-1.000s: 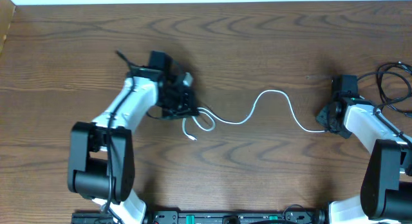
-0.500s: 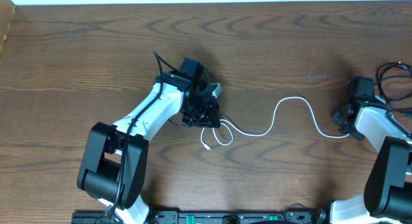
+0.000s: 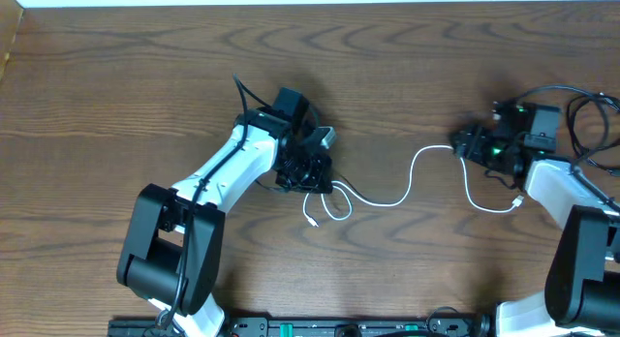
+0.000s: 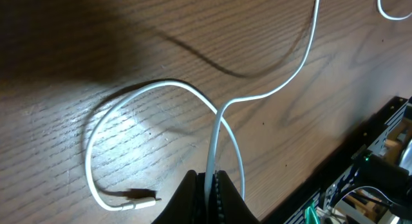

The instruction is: Untangle cables

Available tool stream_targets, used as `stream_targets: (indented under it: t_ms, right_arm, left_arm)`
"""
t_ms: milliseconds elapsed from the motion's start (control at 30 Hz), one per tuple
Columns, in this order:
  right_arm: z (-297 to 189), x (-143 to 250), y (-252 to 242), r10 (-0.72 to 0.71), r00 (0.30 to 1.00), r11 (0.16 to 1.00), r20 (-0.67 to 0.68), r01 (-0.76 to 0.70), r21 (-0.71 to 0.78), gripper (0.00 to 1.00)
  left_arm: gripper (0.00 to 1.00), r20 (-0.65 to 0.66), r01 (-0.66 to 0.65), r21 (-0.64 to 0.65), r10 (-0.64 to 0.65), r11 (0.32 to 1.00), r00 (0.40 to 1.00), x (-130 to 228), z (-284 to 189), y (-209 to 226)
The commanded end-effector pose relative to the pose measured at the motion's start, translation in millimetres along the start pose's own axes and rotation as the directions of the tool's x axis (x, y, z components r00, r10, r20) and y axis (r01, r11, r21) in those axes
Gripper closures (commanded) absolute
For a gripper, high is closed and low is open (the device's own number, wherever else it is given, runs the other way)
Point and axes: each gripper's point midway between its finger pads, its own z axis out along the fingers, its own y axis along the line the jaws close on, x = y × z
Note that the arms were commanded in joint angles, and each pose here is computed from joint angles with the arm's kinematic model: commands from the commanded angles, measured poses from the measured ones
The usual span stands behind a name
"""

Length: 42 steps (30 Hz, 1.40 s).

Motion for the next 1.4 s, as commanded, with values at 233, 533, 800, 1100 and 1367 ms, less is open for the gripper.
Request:
stream_targets:
  t_ms: [233, 533, 800, 1100, 1367]
  right_arm:
    - [12.6, 42.8, 71.1, -0.189, 0.975, 0.963, -0.117, 0.161, -0.217, 0.23]
    - [20.7, 87.5, 58.2, -0.237, 0.936, 0.971, -0.258, 0.238, -0.029, 0.21]
    - [19.1, 101.3, 66.2, -0.245, 0.921, 0.969, -0.301, 0.238, -0.063, 0.23]
    - [19.3, 100.3, 75.1, -0.247, 0.924, 0.968, -0.292, 0.224, -0.109, 0.18]
    - [6.0, 63.8, 108.9, -0.288, 0.948, 0.945, -0.138, 0.257, -0.203, 0.23]
  left_arm:
    - [0.93, -0.044, -0.100, 0.019, 0.100, 0.995, 0.994, 12.0, 14.0, -24.5]
    - [0.93, -0.007, -0.151, 0.275, 0.160, 0.949, 0.987, 7.7, 10.2, -73.7]
    - [0.93, 0.013, -0.173, 0.312, 0.177, 0.934, 0.984, 4.2, 8.2, -81.0]
    - [0.93, 0.016, -0.171, 0.237, 0.172, 0.956, 0.985, 1.7, 12.1, -68.6]
    - [0.93, 0.008, -0.164, 0.235, 0.167, 0.958, 0.986, 3.4, 12.2, -68.0]
